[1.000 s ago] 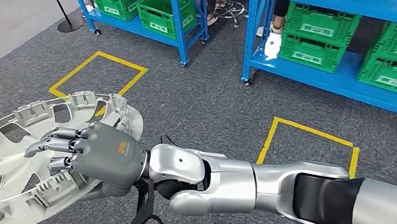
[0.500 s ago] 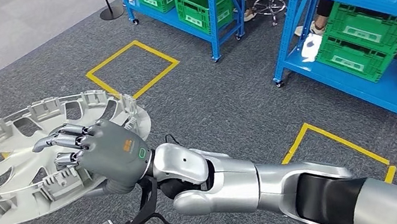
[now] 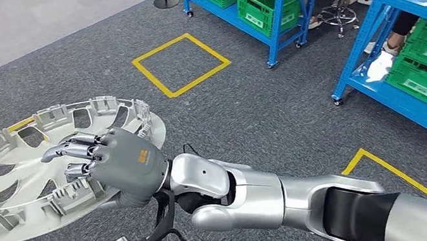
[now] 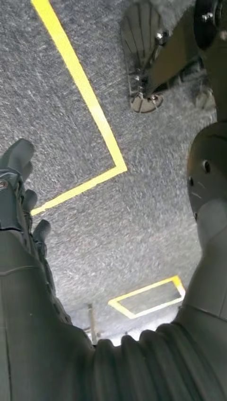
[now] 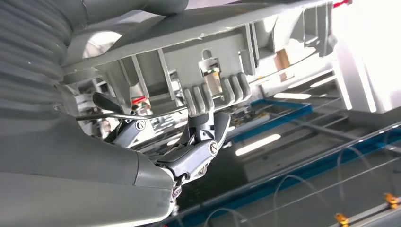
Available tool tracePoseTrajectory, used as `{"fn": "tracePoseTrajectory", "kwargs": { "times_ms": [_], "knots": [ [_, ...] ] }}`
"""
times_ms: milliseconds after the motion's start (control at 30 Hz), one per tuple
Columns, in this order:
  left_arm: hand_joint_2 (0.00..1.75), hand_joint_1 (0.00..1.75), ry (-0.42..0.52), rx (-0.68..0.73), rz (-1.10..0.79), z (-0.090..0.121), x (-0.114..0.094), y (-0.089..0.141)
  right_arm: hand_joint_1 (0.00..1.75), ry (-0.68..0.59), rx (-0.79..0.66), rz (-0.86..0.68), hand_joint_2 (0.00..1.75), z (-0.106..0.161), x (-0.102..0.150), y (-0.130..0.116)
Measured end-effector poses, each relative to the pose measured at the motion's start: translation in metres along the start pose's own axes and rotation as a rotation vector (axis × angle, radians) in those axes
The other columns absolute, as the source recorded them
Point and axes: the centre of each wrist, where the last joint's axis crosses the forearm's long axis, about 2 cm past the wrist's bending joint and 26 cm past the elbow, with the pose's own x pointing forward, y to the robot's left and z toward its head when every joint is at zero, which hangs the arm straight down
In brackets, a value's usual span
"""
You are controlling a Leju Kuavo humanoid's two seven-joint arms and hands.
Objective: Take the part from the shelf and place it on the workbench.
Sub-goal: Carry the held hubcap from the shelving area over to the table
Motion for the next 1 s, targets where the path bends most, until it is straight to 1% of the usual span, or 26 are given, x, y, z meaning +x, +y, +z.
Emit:
{"fn": "tracePoseTrajectory", "kwargs": {
  "times_ms": [167,433,1000],
  "knots": [
    [1.75,0.00,0.006,-0.003,0.029,0.000,-0.002,0.000,1.75,-0.010,0.003,0.000,1.75,-0.001,0.002,0.000],
    [1.75,0.00,0.011,-0.004,0.046,0.000,-0.007,0.000,1.75,-0.040,-0.018,-0.005,1.75,-0.015,0.012,-0.008],
    [1.75,0.00,0.008,0.002,0.054,-0.001,-0.007,0.003,1.75,-0.038,-0.005,-0.001,1.75,-0.015,0.012,-0.005]
  ]
}}
